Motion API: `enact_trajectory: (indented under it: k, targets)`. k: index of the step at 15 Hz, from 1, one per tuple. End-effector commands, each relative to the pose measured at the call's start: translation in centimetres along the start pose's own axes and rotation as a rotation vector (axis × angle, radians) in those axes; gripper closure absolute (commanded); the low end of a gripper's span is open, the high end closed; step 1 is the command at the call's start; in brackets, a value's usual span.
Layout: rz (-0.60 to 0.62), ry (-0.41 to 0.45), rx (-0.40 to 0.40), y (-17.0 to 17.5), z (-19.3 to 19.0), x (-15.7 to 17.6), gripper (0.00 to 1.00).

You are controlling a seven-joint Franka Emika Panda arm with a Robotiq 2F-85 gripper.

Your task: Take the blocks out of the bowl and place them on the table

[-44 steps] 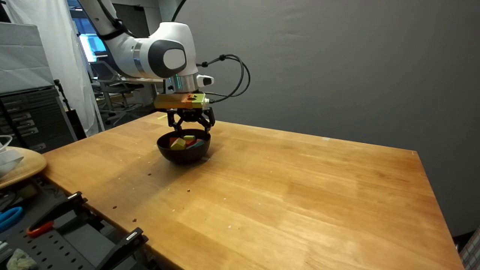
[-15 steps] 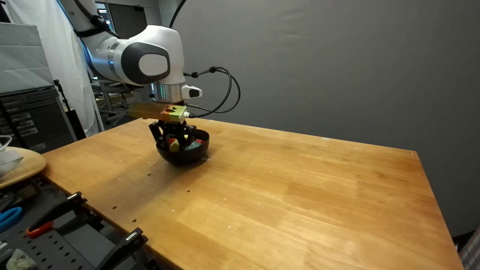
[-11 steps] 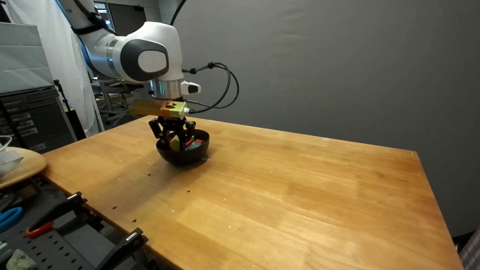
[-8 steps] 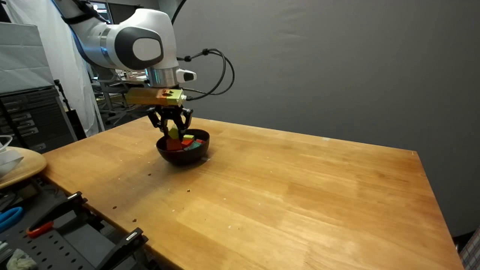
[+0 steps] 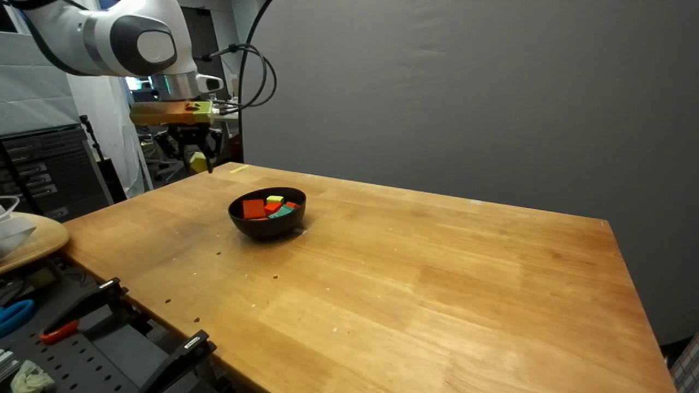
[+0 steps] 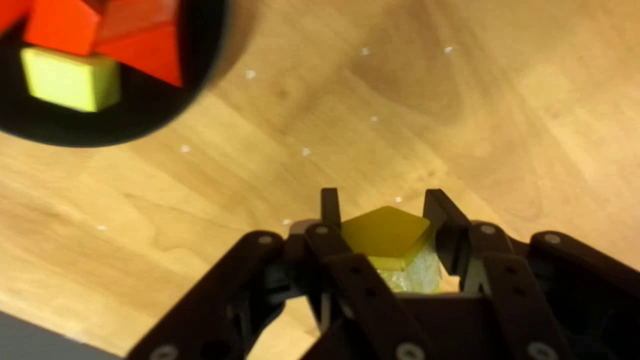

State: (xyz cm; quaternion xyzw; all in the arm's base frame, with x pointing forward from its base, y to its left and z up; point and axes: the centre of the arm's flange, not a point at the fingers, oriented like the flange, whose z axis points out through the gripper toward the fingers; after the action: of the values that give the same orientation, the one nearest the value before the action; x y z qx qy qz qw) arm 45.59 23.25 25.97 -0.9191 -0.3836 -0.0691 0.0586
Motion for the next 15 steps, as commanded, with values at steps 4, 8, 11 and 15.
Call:
enact_trajectory:
  k: [4,8,11,15]
  targets:
    - [-0.062,-0.170,0.157,-1.4,10.6,3.6,0.79]
    - [-0.032,-0.216,0.174,-1.1,11.1,4.3,0.27]
    - [-0.006,-0.184,0.152,-0.7,6.2,4.8,0.10]
    - [0.079,-0.089,0.033,2.5,0.1,4.2,0.00]
